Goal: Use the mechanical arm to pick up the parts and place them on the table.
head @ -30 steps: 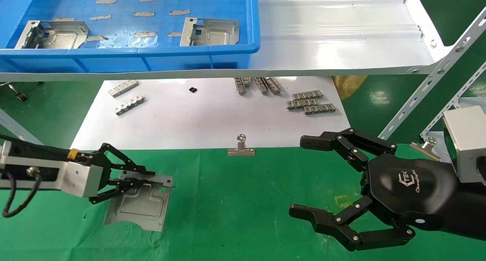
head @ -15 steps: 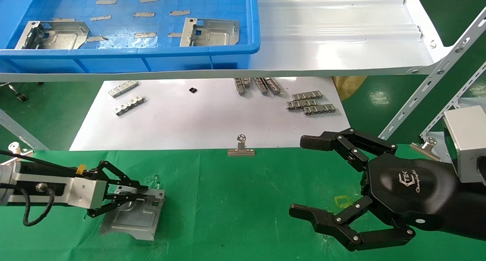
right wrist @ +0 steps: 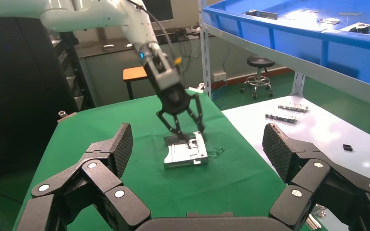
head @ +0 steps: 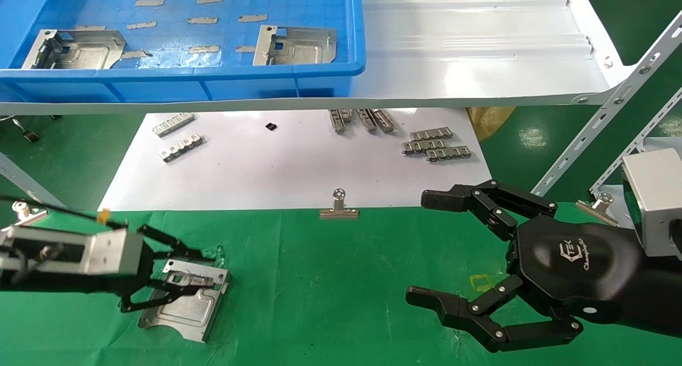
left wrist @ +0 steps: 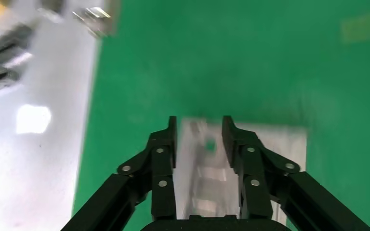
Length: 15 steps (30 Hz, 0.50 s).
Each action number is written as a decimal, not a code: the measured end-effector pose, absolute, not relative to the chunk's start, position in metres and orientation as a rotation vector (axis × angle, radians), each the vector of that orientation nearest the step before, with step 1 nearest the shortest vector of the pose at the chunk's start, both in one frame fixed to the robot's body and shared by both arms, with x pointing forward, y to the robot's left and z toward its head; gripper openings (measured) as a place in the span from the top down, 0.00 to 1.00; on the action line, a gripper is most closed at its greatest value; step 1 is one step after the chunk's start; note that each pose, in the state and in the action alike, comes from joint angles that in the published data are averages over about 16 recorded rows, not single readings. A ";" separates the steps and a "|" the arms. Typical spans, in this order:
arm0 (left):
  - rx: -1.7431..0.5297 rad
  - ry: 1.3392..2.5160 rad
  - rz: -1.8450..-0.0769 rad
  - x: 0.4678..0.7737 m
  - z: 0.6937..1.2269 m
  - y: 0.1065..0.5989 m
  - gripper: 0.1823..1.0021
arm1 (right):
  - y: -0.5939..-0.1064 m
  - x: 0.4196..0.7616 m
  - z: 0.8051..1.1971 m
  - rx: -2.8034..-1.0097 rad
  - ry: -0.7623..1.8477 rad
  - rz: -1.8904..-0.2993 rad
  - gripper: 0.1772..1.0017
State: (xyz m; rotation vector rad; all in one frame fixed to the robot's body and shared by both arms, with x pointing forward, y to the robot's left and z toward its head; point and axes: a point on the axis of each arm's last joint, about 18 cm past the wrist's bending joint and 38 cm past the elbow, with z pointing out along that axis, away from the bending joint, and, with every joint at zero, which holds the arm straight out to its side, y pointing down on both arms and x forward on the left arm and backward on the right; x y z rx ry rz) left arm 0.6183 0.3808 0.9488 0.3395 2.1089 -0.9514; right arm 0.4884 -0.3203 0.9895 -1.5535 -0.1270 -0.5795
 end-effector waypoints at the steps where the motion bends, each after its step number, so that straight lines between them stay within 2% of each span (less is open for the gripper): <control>1: 0.316 2.107 -0.984 0.617 0.950 0.381 0.76 | -0.320 0.488 0.989 -1.554 -0.127 -0.580 0.00; 7: 0.205 2.073 -1.132 0.613 0.958 0.381 0.63 | -0.320 0.488 0.989 -1.553 -0.127 -0.580 0.00; 15: 0.171 2.050 -1.184 0.611 0.959 0.380 0.41 | -0.320 0.488 0.989 -1.553 -0.127 -0.580 0.00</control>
